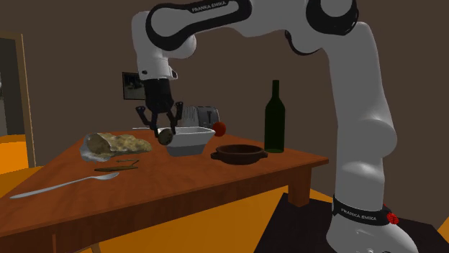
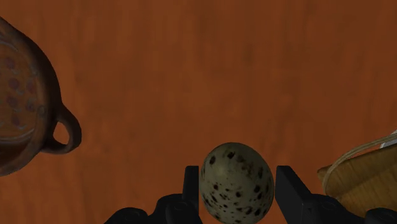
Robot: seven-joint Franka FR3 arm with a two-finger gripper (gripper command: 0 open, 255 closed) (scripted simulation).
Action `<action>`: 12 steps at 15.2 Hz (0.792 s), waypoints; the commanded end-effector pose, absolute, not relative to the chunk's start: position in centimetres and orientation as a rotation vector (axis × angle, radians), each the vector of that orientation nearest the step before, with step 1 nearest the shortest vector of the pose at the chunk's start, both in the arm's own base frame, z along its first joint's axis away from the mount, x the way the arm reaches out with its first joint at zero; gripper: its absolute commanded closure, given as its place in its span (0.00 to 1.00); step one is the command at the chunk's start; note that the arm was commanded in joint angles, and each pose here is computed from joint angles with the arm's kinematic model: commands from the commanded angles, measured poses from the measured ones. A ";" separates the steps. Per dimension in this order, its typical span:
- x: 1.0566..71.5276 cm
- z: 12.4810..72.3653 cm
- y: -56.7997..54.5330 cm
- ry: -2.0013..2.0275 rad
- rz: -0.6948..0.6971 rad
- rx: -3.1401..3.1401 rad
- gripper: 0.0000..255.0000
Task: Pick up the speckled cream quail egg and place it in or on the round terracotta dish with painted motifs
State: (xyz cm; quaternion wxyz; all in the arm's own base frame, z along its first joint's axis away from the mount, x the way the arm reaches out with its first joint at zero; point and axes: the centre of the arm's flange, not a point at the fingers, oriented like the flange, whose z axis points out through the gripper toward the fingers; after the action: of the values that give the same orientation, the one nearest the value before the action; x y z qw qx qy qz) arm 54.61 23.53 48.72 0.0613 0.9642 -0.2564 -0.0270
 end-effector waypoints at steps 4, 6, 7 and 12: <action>54.4 51.4 23.4 -0.775 -0.082 2.916 1.00; 54.4 52.4 23.4 -0.775 -0.082 2.916 1.00; 54.4 52.8 23.4 -0.775 -0.082 2.916 1.00; 50.3 53.1 18.2 -0.775 -0.082 2.916 1.00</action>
State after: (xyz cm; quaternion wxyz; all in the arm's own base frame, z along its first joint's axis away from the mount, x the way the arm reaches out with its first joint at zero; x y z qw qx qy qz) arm 51.48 19.22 53.16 0.0618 0.9642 -0.2565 -0.0272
